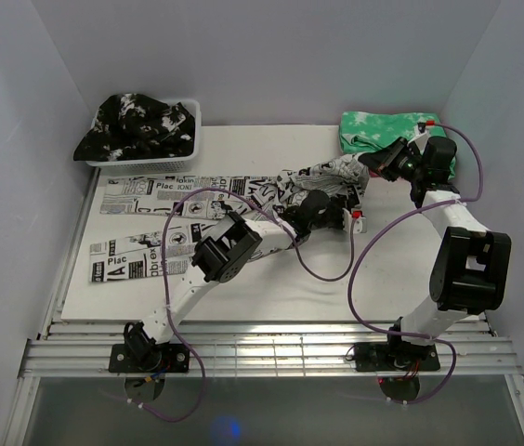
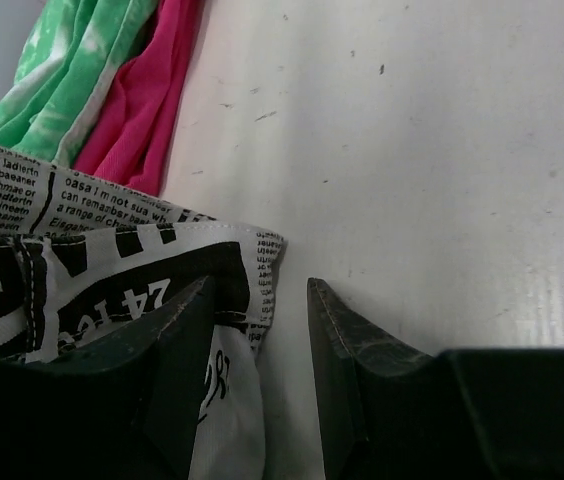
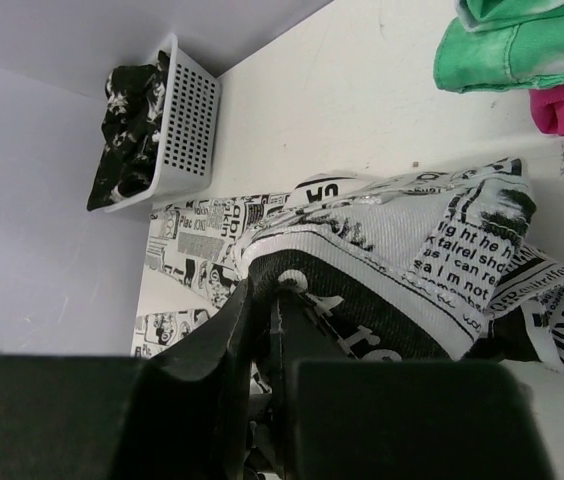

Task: Fold and stack the trousers
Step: Flatten the trousers out

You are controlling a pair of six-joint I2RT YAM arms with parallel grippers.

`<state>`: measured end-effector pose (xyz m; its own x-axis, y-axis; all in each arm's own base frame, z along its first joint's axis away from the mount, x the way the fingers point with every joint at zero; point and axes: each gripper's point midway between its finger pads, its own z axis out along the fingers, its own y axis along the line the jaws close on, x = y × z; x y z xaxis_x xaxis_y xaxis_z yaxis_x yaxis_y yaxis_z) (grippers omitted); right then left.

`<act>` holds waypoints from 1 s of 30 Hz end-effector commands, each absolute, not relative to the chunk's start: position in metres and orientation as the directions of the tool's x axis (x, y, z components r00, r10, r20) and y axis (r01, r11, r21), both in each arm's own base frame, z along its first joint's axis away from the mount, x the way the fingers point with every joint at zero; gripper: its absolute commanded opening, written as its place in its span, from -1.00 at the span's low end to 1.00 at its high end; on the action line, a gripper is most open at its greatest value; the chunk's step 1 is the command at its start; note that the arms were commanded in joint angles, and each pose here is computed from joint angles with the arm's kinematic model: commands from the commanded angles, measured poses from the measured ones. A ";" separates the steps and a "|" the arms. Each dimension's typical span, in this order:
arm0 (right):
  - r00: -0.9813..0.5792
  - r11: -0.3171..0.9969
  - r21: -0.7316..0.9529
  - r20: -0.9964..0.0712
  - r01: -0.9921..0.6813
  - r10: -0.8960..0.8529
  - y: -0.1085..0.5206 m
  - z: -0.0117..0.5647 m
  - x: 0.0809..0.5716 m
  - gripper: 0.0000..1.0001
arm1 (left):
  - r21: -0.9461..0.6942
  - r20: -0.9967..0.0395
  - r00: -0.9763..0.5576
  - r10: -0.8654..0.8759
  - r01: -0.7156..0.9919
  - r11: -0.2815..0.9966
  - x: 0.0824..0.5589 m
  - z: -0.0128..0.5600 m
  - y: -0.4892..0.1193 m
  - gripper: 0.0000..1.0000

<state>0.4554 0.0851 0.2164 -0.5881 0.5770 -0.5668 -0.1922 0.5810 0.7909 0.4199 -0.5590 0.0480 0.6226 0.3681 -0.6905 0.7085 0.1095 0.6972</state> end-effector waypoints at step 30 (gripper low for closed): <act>-0.589 0.551 0.804 -0.562 -0.224 0.581 0.093 0.234 0.444 -0.84 | 0.638 -0.678 0.487 0.550 0.762 0.110 0.429 -0.004 -0.538 -0.23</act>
